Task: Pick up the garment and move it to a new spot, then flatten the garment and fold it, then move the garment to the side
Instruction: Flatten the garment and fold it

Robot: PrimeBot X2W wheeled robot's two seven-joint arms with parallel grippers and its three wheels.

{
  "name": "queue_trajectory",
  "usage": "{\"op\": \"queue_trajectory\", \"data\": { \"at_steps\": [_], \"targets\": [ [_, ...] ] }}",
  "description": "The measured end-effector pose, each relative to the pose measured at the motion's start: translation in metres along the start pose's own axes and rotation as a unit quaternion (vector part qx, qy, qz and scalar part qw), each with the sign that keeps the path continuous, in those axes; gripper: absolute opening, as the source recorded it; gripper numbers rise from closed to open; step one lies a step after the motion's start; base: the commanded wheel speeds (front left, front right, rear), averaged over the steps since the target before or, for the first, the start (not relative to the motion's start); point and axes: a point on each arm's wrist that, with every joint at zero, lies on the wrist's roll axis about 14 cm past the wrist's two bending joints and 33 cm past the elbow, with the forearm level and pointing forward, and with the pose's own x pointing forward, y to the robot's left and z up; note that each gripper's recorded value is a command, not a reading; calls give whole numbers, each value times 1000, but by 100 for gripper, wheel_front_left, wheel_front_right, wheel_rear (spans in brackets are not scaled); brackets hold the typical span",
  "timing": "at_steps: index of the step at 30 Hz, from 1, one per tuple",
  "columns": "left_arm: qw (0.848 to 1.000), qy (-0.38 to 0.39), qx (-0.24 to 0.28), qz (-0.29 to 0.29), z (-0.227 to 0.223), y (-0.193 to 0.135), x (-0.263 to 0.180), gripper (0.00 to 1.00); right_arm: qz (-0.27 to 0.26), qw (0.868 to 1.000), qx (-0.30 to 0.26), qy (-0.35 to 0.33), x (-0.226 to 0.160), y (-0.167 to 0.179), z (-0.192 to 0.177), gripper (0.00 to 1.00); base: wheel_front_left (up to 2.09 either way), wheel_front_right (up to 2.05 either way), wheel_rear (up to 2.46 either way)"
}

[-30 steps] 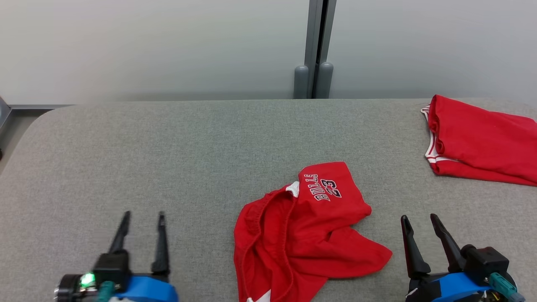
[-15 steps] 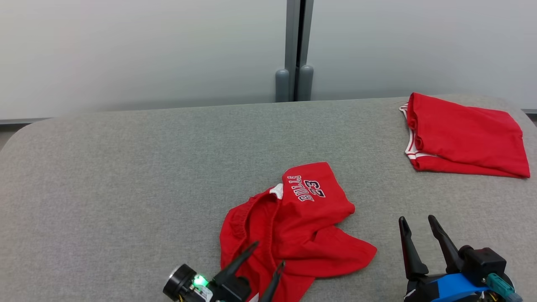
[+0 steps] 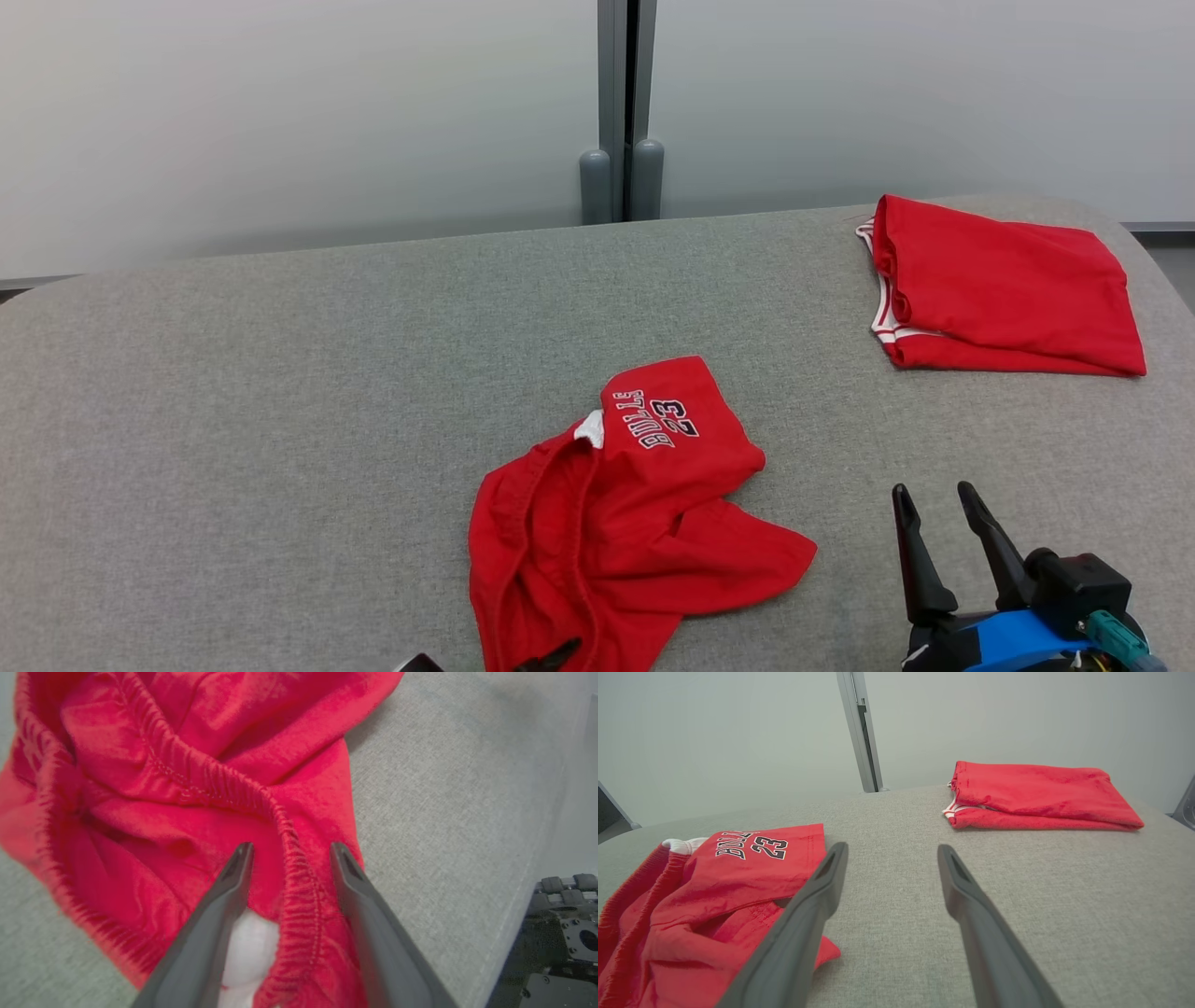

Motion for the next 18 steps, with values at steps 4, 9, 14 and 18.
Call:
{"op": "queue_trajectory", "data": {
  "at_steps": [4,9,14,18],
  "targets": [
    [999,-27,-18,16,14,11,3,0,0,1000,0,-1,1,0,1,100,0,0,0],
    [990,-95,-71,76,47,46,-2,0,9,1000,0,1,3,6,-1,100,0,0,0],
    [974,-136,-91,158,64,98,-25,0,21,1000,1,9,6,13,-6,100,0,0,0],
    [958,-143,-115,219,55,131,-48,0,23,1000,1,14,7,15,-9,100,0,0,0]
  ]
}}
